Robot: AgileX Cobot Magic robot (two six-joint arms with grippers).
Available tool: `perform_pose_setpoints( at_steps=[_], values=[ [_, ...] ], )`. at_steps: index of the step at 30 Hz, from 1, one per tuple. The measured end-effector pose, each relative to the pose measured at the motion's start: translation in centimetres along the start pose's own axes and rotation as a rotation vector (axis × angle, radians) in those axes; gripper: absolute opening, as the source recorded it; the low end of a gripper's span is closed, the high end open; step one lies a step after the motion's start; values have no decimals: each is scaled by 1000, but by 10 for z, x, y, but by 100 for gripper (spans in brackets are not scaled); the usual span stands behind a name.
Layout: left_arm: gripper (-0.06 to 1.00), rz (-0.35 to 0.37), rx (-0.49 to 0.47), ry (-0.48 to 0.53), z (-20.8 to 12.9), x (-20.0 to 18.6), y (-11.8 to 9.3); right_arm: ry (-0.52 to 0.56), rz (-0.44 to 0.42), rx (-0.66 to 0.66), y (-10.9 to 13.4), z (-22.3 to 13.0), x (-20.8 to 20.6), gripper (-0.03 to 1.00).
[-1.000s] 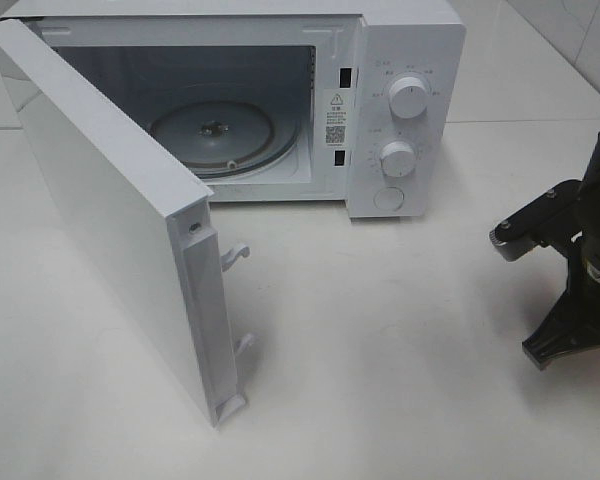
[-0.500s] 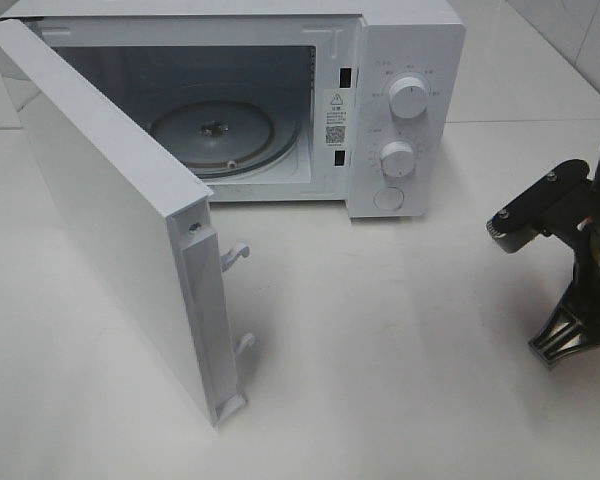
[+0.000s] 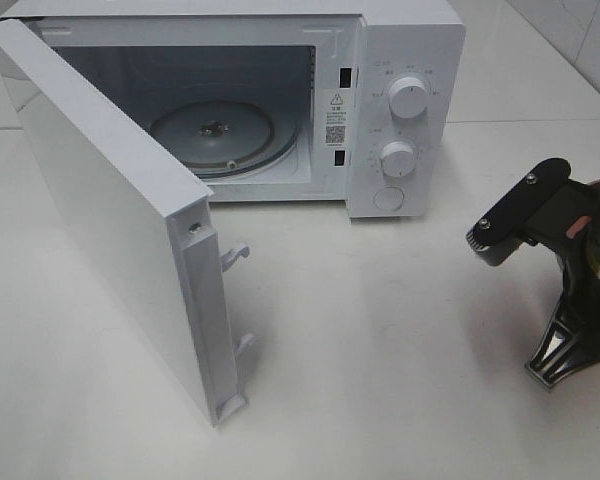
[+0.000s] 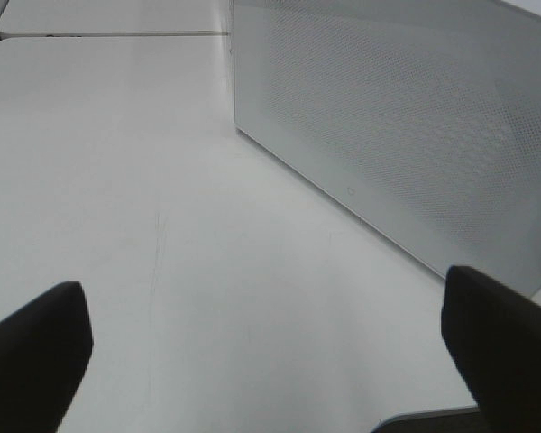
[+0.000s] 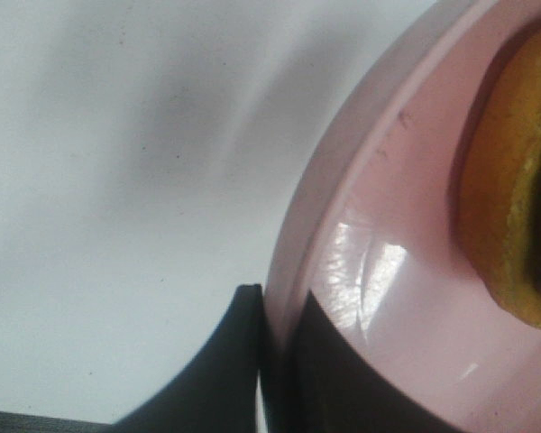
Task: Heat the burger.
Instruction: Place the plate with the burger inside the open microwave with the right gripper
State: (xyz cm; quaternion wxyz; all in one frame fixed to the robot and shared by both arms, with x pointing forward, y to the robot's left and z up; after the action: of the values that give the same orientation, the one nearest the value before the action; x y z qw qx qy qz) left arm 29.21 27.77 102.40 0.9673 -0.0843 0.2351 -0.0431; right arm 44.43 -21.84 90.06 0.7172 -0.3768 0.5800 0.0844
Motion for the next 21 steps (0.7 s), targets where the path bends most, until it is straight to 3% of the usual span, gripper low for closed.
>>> perform_pose_setpoints(
  at_steps=[21],
  values=[
    [97,0,0,0,0,0,0,-130,23,-376,52,9,-29,5]
  ],
)
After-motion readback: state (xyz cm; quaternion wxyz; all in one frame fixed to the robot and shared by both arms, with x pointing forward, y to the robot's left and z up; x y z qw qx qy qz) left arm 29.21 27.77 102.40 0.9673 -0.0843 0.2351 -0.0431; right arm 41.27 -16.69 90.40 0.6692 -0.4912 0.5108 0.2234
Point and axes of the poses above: a point on each arm's last joint axis where the gripper is mounted, x pointing out along that axis toward the gripper, y along the wrist's bending axis when the last joint is at zero, z = x × y, the point moved 7 cm from there along x, pointing out along that axis toward the gripper, and after that the axes turned 8 degrees about -x, right-handed, at the moved point
